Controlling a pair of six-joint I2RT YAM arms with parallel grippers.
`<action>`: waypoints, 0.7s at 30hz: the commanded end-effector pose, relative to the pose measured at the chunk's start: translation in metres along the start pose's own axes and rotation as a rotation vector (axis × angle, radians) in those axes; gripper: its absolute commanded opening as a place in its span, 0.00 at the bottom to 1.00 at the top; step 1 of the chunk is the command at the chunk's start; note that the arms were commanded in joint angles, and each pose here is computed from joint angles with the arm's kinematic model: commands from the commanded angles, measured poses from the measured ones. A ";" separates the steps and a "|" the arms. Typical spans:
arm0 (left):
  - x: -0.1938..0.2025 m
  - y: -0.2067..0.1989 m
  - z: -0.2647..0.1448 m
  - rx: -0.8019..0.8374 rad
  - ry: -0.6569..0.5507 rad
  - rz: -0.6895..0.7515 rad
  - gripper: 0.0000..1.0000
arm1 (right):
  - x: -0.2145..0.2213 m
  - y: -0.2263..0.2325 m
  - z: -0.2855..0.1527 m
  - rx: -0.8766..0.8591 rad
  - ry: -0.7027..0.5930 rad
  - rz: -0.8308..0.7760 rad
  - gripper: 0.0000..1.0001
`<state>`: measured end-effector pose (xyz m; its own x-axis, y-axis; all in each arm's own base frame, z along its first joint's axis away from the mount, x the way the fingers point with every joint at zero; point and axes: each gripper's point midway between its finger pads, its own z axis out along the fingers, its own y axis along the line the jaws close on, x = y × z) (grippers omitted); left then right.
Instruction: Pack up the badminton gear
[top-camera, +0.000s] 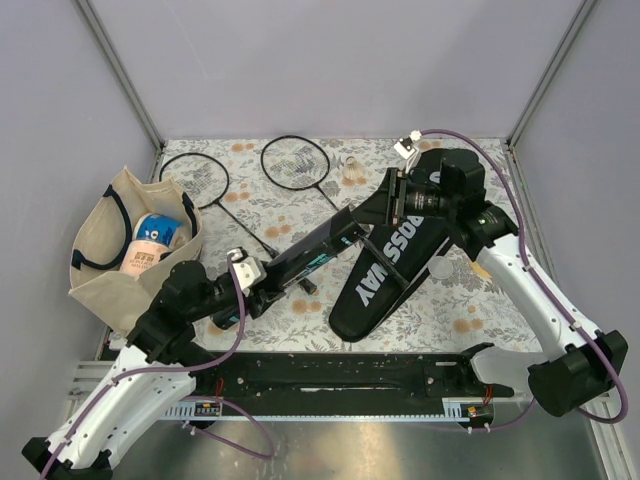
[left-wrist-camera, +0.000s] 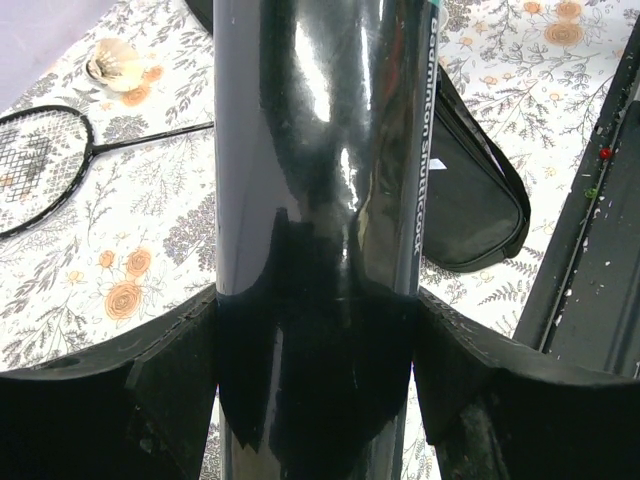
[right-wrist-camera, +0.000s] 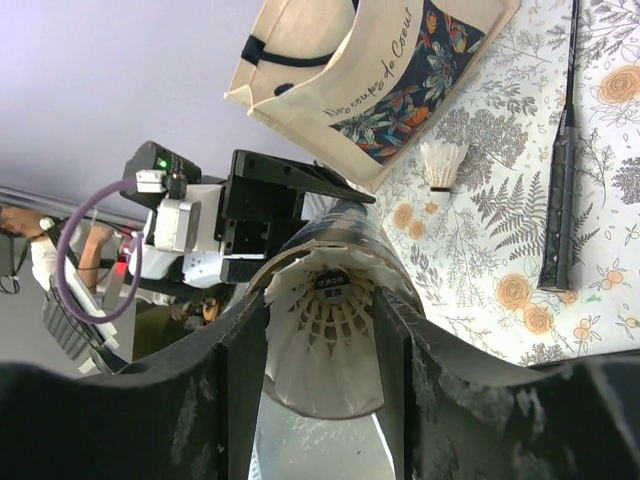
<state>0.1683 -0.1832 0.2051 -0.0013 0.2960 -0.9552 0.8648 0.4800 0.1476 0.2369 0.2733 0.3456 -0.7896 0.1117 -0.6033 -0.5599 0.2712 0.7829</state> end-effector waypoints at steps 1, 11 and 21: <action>-0.032 0.009 -0.006 -0.051 -0.111 0.053 0.25 | -0.030 0.029 -0.022 -0.002 -0.107 -0.035 0.53; -0.026 0.017 -0.010 -0.116 -0.112 0.048 0.25 | -0.056 0.022 -0.039 0.040 -0.204 -0.058 0.55; -0.046 0.040 -0.035 -0.306 -0.236 0.073 0.27 | -0.059 -0.101 -0.009 0.299 -0.181 -0.079 0.57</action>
<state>0.1769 -0.1591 0.2140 0.0539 0.2745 -0.9601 0.7663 0.6051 0.2160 0.2968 0.2346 0.3527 -0.6869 0.2786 -0.6712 -0.5353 0.4306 0.7267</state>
